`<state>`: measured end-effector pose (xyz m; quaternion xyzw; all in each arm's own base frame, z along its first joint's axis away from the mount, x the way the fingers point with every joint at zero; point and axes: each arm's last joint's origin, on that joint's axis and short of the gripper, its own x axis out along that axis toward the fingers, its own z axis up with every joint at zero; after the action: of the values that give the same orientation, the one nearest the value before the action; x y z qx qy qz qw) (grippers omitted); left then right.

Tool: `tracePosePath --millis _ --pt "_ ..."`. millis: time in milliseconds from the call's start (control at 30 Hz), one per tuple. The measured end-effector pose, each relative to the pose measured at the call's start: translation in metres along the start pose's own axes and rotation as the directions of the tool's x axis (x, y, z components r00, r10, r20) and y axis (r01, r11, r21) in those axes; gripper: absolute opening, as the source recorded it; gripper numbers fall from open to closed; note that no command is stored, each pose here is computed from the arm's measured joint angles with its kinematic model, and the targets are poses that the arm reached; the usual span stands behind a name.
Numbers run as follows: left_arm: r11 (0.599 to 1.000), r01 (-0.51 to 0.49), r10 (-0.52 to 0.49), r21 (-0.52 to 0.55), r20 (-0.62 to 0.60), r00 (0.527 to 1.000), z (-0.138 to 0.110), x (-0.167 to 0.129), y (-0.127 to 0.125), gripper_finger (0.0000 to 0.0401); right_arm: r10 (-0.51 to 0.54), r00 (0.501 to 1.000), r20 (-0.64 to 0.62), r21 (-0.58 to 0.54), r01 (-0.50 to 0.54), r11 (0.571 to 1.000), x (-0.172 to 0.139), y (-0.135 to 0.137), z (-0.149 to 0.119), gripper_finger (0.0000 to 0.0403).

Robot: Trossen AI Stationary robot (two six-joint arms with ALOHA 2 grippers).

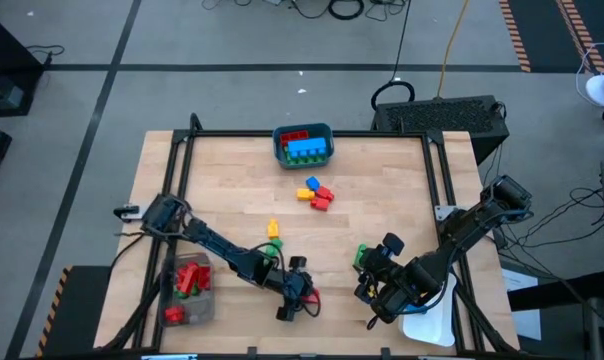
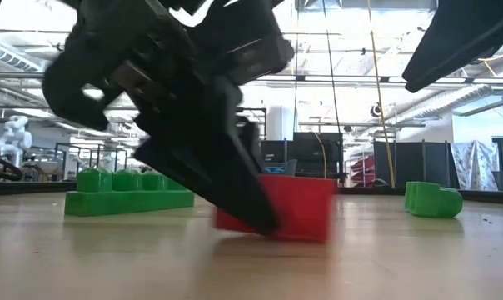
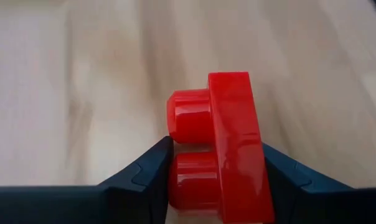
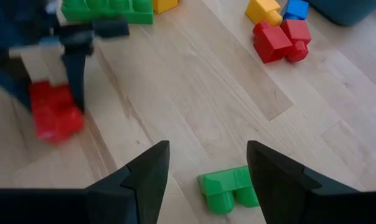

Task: Sort blocks by size
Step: Put the red game piece into the grey container

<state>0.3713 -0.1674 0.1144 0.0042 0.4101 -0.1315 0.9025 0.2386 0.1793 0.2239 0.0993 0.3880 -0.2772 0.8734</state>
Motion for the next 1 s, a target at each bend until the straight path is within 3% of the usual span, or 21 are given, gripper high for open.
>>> tracePosePath --millis 367,500,633,900,1000 --pt "0.977 -0.157 0.116 -0.146 -0.253 0.961 -0.005 -0.089 -0.029 0.0173 0.015 1.0 -0.022 0.004 -0.015 1.0 0.001 0.001 0.0 0.0201" --pt "0.963 -0.181 0.121 -0.198 -0.284 0.951 -0.009 -0.127 -0.048 0.0173 0.022 1.0 -0.021 0.01 -0.022 1.0 0.0 0.002 0.0 0.0201" --pt "0.932 -0.272 0.19 -0.239 -0.316 0.929 -0.019 -0.159 -0.061 0.0173 0.028 0.999 -0.018 0.015 -0.027 1.0 0.0 0.002 0.001 0.0201" --pt "0.861 -0.429 0.268 -0.272 -0.474 0.839 -0.056 -0.205 -0.087 0.0173 0.042 0.999 -0.017 0.026 -0.042 0.999 0.0 0.004 0.001 0.0201" --pt "0.853 -0.45 0.257 -0.264 -0.538 0.803 -0.068 -0.213 -0.098 0.0173 0.045 0.999 -0.024 0.02 -0.044 0.999 0.0 0.004 0.001 0.0201"
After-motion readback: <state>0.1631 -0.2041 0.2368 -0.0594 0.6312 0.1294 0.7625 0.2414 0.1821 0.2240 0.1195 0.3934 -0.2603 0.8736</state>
